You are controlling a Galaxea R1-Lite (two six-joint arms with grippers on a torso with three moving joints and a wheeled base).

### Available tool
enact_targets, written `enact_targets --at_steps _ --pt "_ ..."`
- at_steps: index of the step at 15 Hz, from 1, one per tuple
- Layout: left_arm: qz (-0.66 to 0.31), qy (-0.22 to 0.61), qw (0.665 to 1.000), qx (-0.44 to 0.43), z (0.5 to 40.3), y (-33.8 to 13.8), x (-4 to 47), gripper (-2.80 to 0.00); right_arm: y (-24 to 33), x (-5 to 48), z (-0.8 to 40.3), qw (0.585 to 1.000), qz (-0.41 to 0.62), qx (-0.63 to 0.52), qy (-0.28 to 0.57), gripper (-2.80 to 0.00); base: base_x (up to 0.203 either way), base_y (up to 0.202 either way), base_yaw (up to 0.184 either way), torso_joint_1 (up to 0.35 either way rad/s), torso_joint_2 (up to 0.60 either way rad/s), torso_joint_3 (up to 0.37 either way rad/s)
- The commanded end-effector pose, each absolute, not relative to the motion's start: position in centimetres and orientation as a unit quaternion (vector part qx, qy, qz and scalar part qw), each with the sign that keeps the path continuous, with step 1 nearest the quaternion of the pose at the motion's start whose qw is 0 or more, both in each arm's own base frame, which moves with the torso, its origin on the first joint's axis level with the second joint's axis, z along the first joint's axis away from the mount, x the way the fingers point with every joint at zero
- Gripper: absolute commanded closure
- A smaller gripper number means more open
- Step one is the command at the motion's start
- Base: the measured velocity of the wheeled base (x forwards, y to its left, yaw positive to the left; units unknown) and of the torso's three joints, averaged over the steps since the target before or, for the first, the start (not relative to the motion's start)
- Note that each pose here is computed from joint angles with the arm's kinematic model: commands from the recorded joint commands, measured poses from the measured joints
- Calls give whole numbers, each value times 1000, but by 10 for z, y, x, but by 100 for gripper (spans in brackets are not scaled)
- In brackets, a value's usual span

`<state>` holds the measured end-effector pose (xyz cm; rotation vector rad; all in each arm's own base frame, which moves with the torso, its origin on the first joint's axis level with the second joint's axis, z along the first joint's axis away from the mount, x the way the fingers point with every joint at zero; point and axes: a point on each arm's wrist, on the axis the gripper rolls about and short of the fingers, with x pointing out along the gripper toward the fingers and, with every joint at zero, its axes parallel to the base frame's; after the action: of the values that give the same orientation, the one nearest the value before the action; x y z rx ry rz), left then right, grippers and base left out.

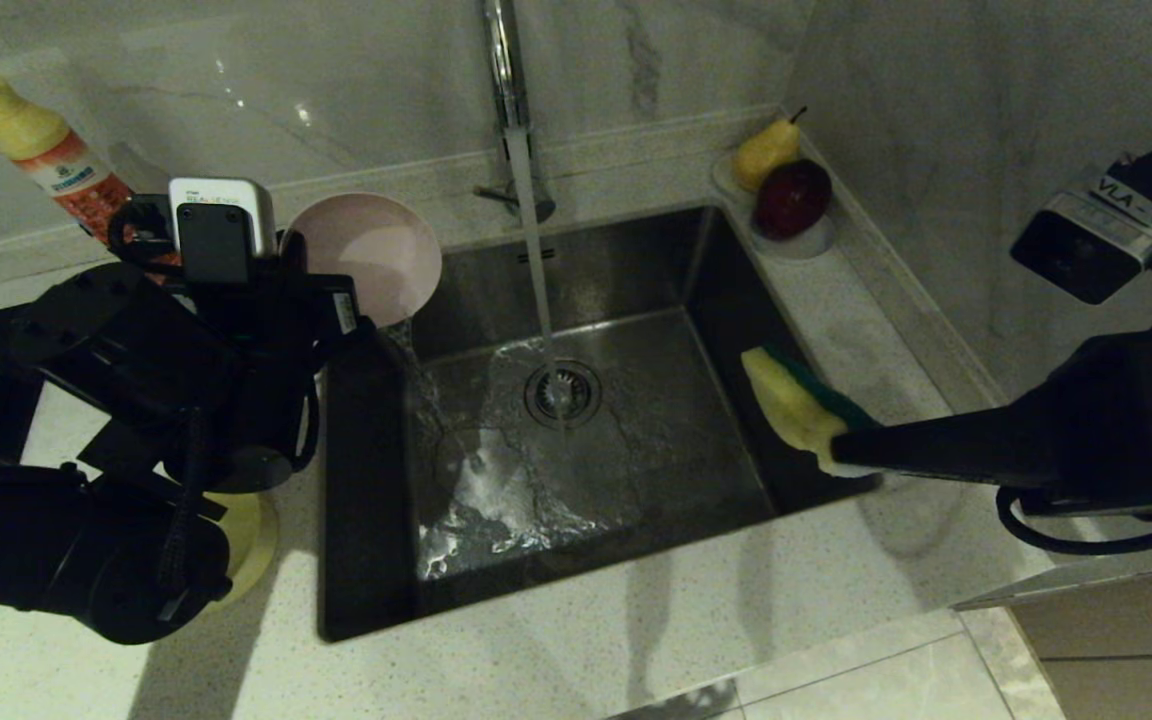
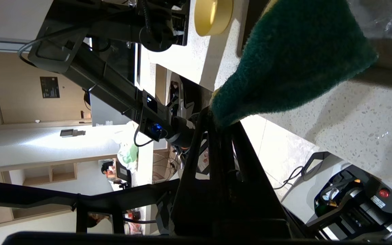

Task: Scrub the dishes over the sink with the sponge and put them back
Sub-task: Rinse the bowl

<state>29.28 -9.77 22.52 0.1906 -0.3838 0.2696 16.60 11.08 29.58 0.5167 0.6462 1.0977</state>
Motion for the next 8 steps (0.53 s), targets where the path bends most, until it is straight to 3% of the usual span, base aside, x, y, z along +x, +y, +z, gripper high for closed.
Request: enact_targets --at_steps 1,8 --pt "135 -197 967 93 228 -98 293 0 112 169 293 771 504 240 306 0 0 0 0 0 0 0" --pt "130 -242 958 80 255 -95 283 0 113 170 295 771 505 240 303 0 0 0 0 0 0 0"
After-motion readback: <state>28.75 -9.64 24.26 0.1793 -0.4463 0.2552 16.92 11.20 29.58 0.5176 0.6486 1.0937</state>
